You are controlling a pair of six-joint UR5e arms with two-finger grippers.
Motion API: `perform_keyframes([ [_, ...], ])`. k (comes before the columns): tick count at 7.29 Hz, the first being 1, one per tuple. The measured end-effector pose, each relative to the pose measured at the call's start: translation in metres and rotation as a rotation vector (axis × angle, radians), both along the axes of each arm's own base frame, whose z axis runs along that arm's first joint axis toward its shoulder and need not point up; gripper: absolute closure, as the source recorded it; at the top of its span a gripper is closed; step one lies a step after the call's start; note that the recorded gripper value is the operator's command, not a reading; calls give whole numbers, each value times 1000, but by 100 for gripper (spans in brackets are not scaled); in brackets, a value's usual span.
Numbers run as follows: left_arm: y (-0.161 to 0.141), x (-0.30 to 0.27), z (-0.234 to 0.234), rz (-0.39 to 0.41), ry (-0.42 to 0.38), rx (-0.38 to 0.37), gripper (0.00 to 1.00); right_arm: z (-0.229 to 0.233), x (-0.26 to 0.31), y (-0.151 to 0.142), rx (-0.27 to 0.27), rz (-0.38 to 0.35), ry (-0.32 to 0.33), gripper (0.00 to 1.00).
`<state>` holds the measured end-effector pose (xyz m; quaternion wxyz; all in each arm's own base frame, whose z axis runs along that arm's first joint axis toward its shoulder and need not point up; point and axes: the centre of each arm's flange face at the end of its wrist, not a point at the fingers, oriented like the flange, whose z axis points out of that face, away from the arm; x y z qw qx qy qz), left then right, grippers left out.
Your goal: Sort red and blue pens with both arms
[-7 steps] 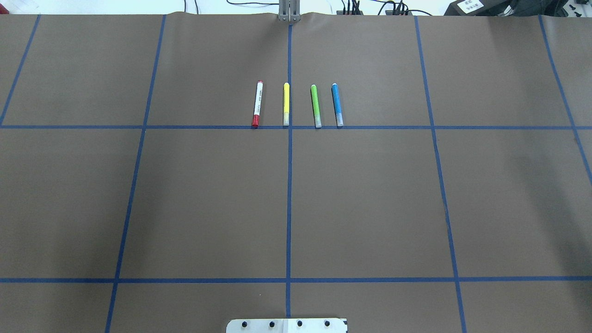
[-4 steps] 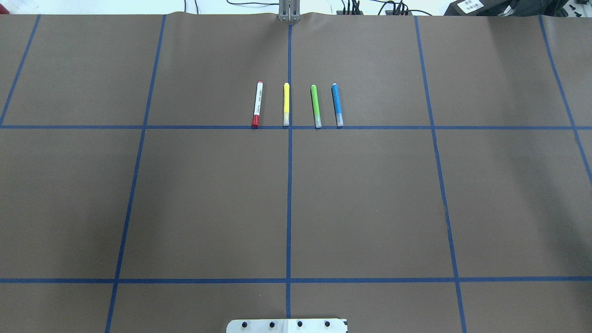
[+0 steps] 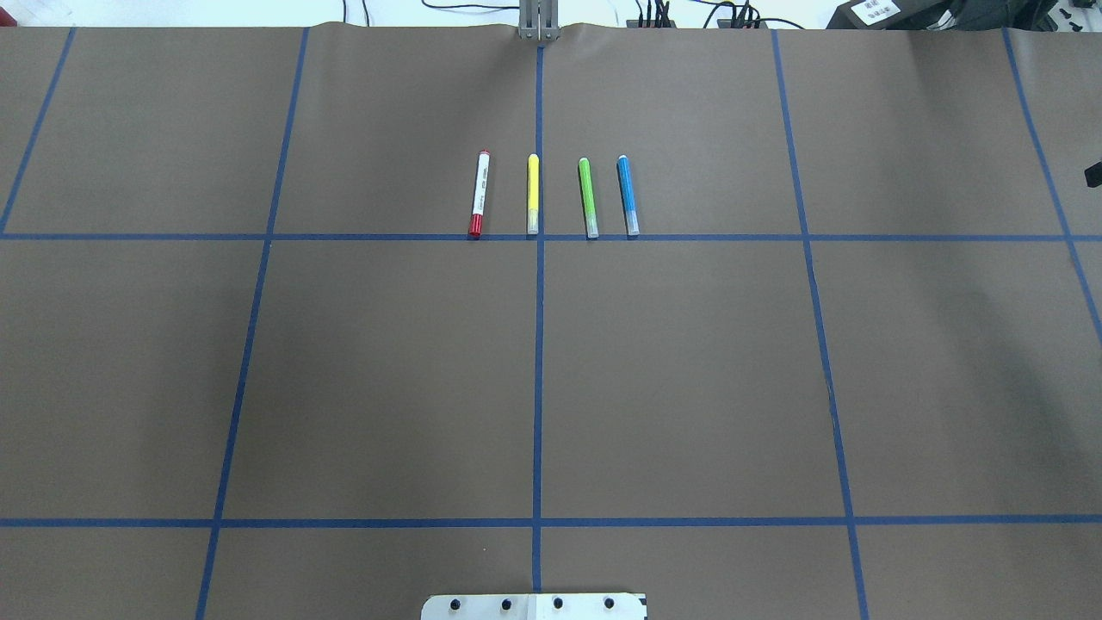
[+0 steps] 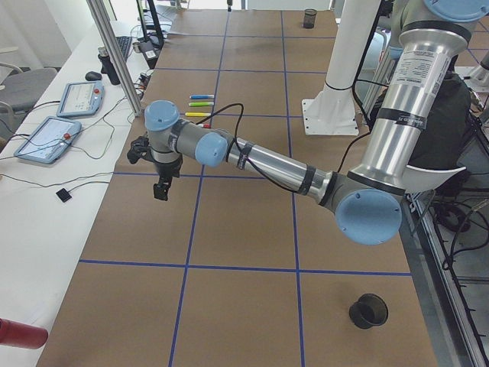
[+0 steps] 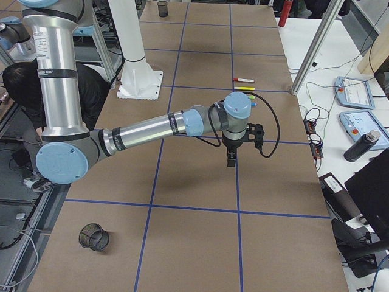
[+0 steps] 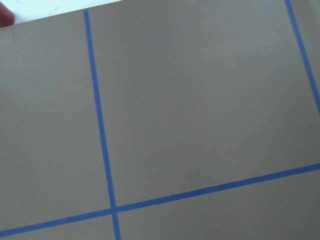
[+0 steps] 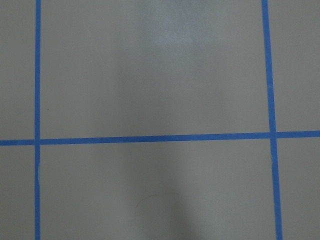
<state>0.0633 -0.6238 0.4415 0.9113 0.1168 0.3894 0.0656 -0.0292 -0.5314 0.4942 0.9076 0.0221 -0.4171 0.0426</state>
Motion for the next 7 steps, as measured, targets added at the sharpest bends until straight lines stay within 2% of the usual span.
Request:
perform_keyframes([
  [1, -20, 50, -35, 18, 4, -13, 0, -12, -12, -6, -6, 12, -8, 0],
  [3, -55, 153, -109, 56, -3, -53, 0, -15, -21, -4, 43, 16, -27, 0],
  [5, -78, 240, -165, 45, 13, -130, 0, -6, -38, 6, 68, -6, -40, 0],
  [7, -93, 319, -203, 15, 16, -148, 1, -13, -72, 0, 59, -35, -43, 0],
])
